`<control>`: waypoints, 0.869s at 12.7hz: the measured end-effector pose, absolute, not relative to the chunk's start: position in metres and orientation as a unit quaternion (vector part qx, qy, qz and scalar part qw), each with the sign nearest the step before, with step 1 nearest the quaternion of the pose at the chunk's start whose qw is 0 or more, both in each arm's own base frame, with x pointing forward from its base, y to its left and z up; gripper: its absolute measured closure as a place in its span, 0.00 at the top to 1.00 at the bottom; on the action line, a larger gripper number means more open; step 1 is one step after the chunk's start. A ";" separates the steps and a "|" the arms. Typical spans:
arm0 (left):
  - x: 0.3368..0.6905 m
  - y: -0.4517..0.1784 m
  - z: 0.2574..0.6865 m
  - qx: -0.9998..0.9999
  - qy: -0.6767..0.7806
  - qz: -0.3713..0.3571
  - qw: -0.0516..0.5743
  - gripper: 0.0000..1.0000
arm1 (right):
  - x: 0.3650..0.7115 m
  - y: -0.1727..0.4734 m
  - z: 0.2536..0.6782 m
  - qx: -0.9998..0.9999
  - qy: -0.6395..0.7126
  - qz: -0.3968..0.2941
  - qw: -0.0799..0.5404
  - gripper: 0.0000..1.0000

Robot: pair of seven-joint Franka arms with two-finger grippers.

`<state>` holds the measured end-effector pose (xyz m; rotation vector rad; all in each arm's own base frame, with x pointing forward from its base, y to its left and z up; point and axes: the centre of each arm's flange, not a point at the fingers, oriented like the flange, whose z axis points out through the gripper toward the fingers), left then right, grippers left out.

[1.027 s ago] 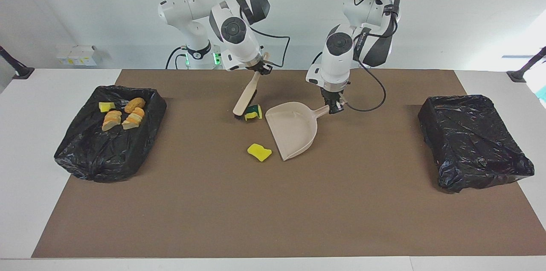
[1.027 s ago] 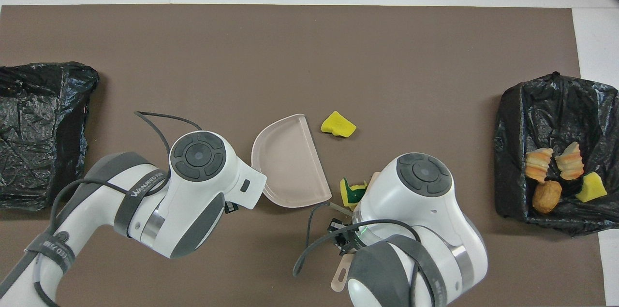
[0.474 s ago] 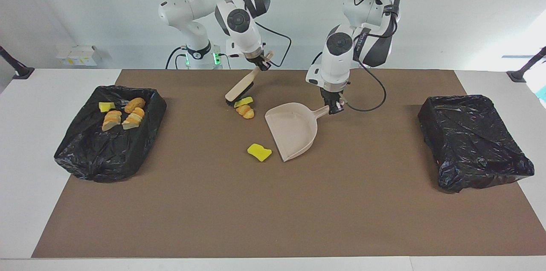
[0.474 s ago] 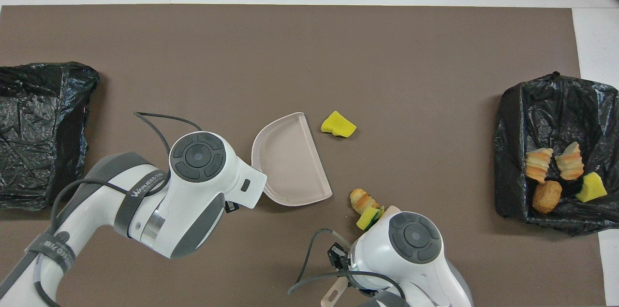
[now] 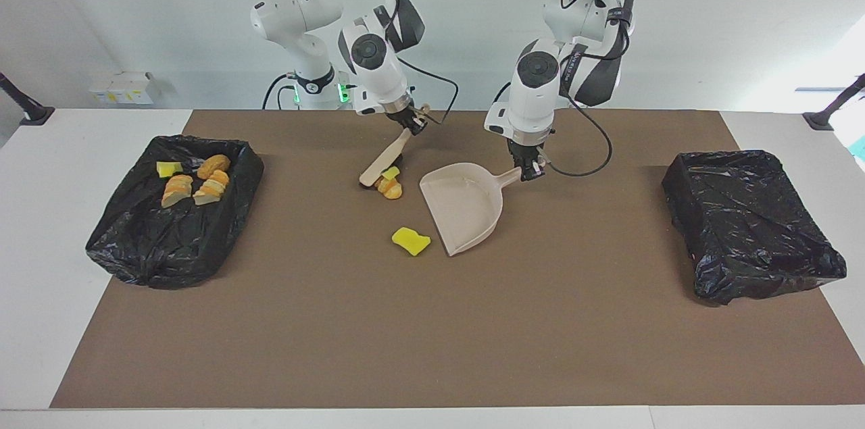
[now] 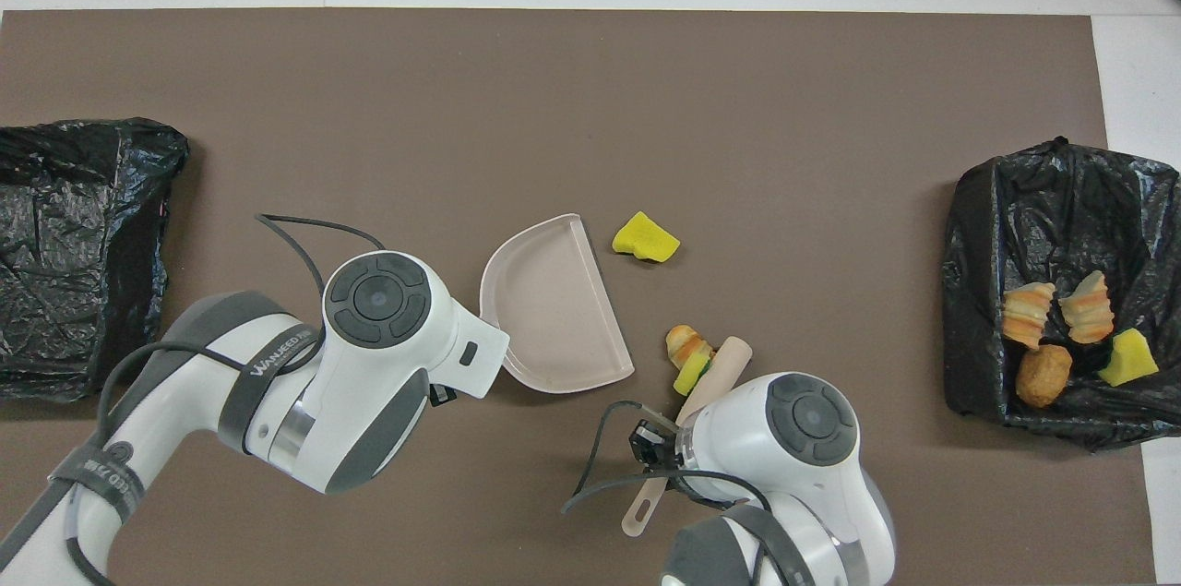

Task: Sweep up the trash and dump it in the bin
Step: 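Sweep the bread and sponge into the dustpan with the right gripper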

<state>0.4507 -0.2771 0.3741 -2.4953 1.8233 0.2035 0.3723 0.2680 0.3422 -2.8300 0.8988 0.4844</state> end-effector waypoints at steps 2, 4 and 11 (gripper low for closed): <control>0.451 -0.277 0.374 -0.806 0.588 0.065 0.022 0.31 | 0.400 0.260 0.346 -0.947 0.269 0.152 0.086 0.25; 0.451 -0.277 0.374 -0.806 0.587 0.065 0.022 0.31 | 0.424 0.264 0.352 -0.957 0.227 0.153 0.096 0.25; 0.451 -0.277 0.373 -0.820 0.569 0.063 0.024 0.31 | 0.474 0.237 0.400 -0.991 -0.029 0.130 0.028 0.25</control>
